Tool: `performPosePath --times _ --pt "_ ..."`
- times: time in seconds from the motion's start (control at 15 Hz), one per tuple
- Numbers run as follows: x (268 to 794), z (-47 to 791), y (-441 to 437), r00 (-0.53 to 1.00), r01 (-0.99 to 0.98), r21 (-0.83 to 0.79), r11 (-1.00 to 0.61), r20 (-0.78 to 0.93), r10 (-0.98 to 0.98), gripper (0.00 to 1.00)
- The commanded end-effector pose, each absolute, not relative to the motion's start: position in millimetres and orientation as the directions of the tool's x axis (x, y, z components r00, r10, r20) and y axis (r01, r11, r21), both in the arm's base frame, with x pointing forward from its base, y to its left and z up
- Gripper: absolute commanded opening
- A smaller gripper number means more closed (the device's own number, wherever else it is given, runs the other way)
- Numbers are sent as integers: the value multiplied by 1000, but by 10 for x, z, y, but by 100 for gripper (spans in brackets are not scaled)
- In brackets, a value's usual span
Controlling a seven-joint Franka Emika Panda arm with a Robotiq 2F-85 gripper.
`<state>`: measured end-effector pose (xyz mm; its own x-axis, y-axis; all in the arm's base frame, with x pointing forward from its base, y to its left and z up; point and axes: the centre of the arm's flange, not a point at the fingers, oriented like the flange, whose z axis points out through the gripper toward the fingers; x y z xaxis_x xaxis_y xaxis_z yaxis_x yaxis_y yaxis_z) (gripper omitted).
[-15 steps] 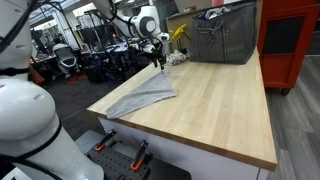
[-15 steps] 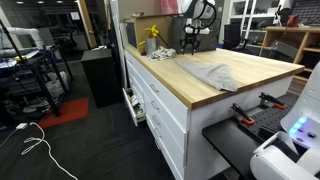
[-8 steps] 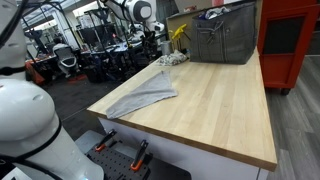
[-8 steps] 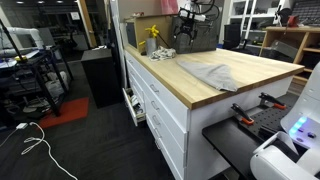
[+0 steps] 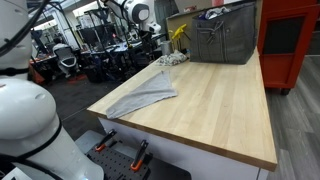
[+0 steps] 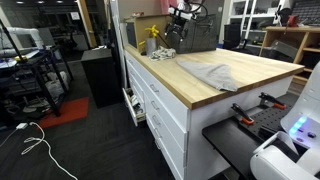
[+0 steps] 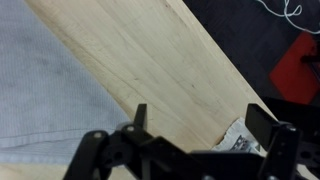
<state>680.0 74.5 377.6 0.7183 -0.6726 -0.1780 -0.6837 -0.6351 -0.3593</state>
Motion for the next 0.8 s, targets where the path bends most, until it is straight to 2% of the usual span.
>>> performPosePath --times 0.0,0.27,0.73 --pt "6999 3635 772 604 -778 -339 -528 -175 -778 100" --pt "7054 3333 694 515 -834 -290 -469 -106 -850 100" --pt "7095 3129 543 419 -869 -237 -434 110 -901 100"
